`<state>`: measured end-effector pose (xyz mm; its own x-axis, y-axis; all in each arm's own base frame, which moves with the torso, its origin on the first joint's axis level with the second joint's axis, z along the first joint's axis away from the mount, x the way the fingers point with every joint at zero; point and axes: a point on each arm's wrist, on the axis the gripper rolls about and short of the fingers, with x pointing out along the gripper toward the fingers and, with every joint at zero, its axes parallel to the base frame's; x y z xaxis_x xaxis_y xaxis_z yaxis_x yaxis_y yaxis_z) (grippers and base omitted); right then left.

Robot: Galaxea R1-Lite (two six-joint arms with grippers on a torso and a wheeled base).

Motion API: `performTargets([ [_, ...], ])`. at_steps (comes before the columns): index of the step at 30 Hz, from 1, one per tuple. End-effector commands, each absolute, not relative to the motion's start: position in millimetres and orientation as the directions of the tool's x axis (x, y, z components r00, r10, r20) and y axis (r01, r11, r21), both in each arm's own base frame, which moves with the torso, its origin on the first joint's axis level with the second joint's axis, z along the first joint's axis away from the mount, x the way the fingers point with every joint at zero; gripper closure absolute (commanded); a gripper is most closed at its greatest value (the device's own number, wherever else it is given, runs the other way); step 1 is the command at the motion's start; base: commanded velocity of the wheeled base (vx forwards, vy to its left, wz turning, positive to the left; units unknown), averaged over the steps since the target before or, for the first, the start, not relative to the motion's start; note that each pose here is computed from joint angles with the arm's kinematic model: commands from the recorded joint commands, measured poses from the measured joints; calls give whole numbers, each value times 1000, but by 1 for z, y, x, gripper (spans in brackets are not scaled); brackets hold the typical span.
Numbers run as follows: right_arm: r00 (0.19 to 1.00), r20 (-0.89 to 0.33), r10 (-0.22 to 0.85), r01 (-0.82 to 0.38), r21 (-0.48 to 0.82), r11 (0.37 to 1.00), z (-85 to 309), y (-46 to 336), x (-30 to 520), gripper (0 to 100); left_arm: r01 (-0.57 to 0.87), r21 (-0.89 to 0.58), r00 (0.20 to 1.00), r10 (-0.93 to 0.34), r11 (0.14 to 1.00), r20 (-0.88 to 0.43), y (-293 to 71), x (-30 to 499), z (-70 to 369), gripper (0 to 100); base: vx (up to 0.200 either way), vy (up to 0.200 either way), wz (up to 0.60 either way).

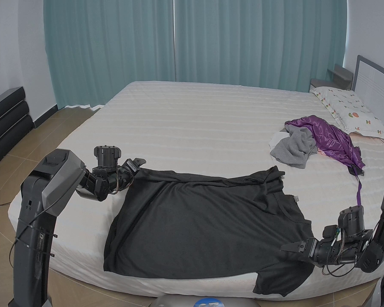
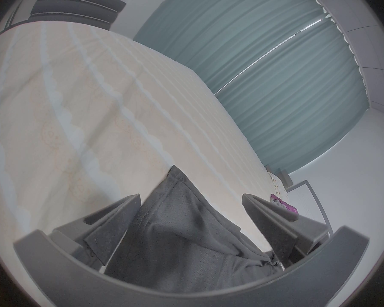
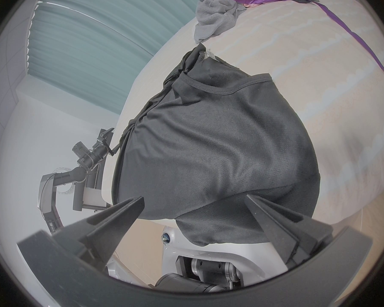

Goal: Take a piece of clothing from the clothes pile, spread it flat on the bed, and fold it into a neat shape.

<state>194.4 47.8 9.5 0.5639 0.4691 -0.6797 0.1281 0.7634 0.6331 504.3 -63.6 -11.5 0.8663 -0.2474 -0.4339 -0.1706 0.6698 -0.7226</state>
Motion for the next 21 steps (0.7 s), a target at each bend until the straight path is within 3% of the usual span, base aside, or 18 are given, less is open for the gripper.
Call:
performTargets([
  [1, 573, -671, 470, 118, 636, 763, 12, 48, 195, 0, -176, -720, 863, -247, 671, -441, -65, 508, -23, 100, 0, 0, 0],
  [10, 660, -571, 488, 19, 662, 749, 22, 54, 210, 0, -174, -718, 897, -193, 674, -398, -63, 511, -19, 100, 0, 0, 0],
  [16, 776, -488, 399, -3, 630, 776, 19, 70, 276, 0, -174, -718, 947, -87, 674, -311, -56, 514, -11, 100, 0, 0, 0],
  [21, 817, -470, 335, 21, 605, 796, 19, 94, 340, 0, -194, -723, 965, -5, 663, -263, -38, 520, -4, 100, 0, 0, 0],
])
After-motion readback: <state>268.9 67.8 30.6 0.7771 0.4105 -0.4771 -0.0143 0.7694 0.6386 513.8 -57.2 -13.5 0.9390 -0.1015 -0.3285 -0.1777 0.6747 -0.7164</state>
